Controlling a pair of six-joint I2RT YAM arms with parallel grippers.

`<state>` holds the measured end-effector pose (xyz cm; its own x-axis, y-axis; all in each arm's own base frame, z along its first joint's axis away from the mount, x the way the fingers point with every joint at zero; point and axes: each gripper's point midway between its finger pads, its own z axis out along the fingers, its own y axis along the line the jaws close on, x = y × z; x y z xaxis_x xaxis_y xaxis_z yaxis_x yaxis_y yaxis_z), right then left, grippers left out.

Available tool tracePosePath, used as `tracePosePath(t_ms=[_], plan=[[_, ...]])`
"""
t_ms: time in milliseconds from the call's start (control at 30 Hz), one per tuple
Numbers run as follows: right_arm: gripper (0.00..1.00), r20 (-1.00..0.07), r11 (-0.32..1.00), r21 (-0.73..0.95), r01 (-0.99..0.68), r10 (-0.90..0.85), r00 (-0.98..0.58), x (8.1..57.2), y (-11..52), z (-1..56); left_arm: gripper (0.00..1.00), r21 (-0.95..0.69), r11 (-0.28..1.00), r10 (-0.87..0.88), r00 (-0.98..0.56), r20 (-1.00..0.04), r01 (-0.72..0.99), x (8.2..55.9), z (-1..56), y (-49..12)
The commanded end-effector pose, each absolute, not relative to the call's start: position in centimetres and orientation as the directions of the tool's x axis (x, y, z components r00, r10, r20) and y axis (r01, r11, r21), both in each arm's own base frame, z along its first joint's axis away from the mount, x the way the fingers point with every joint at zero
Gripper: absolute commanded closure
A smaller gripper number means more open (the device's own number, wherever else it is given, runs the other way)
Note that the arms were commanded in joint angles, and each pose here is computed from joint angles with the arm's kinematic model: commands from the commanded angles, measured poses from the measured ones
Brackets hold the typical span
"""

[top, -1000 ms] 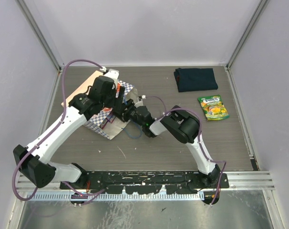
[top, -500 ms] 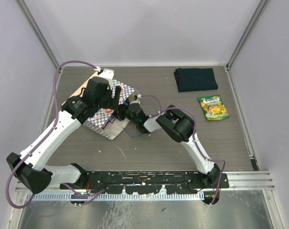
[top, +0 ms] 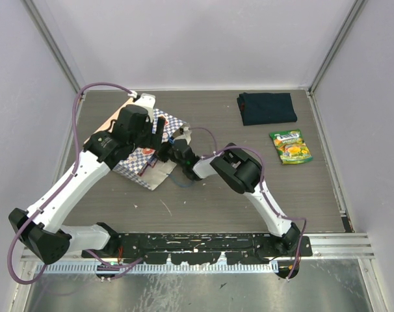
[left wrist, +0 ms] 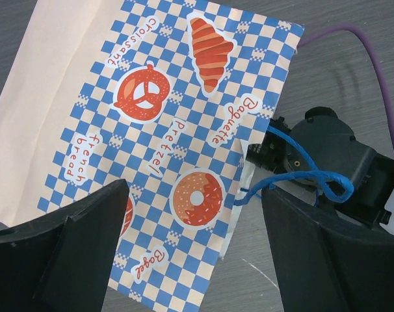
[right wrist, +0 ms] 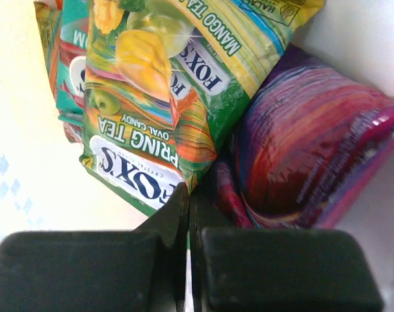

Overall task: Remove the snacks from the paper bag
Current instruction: Take out the snack from the paper bag.

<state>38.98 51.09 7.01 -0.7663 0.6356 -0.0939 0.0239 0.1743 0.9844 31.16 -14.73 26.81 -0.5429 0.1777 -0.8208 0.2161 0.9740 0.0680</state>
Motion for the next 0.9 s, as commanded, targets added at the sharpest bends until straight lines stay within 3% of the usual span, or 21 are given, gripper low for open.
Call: tracePosePath(t_ms=[0,333,467,700,867], plan=[[0.99,-0.206,0.229,0.970,-0.080,0.603,-0.770,36.9,49.9,10.0,0.14,0.019,0.979,0.112,-0.455,-0.883,0.204,31.8,30.0,-15.2],[0.99,-0.363,0.421,0.886,-0.193,0.374,-0.853,26.6,40.0,12.6,0.14,0.042,0.986,0.101,-0.387,-0.917,0.159,35.2,31.0,-16.1],[0.99,-0.385,0.570,0.805,-0.167,0.286,-0.878,23.2,35.2,11.2,0.14,0.060,0.987,0.112,-0.371,-0.922,0.147,35.8,31.2,-15.9],[0.99,-0.368,0.622,0.780,0.066,0.543,-0.755,23.2,26.0,11.9,0.13,0.048,0.987,0.099,-0.353,-0.930,0.151,35.8,31.3,-16.0],[0.99,-0.382,0.547,0.749,0.373,0.817,-0.432,25.8,18.0,11.4,0.13,0.050,0.986,0.106,-0.363,-0.926,0.158,35.5,30.9,-15.9]])
